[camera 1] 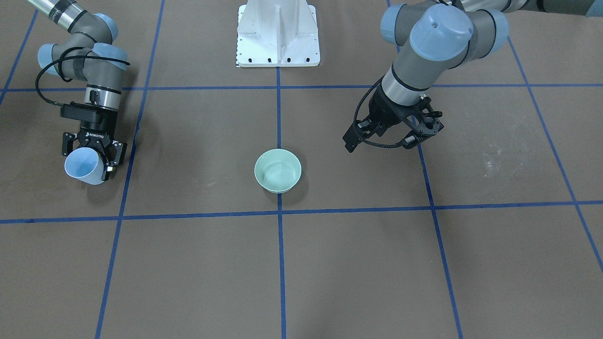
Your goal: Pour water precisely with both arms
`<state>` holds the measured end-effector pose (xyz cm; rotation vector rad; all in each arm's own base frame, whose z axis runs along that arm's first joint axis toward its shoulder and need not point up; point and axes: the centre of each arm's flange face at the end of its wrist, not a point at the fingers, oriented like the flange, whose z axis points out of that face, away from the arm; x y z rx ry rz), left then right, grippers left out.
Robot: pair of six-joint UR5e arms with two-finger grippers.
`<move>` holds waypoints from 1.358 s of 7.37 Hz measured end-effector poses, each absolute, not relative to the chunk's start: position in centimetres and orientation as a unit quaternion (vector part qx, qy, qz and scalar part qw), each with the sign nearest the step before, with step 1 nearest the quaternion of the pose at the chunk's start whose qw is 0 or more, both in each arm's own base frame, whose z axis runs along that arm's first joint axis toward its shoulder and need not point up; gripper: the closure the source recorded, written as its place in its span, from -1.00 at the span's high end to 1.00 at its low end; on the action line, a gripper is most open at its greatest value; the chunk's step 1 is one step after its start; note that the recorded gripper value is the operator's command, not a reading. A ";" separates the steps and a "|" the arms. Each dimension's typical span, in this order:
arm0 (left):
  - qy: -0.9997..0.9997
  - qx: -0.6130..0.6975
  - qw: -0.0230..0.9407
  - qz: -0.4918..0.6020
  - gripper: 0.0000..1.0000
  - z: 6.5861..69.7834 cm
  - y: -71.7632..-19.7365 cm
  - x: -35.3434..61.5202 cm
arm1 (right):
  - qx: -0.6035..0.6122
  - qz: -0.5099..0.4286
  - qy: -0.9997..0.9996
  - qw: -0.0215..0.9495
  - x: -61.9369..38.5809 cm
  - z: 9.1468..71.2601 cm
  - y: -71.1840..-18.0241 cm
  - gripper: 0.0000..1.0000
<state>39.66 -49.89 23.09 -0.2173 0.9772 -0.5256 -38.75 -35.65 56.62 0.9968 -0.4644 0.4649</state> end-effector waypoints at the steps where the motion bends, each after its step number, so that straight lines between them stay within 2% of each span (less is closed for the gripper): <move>1: 0.463 -0.103 0.844 -0.249 1.00 23.1 -49.9 39.7 | 0.472 0.220 -0.224 0.824 -38.3 56.3 -36.0 -1.00; 5: 0.471 -0.092 0.846 -0.233 1.00 22.4 -49.7 39.3 | 0.453 0.192 -0.250 0.834 -33.9 50.8 -39.9 -1.00; 10: 0.458 0.010 0.882 -0.113 1.00 27.5 -51.9 31.5 | 0.508 0.001 -0.356 0.784 -35.5 35.9 -43.5 -1.00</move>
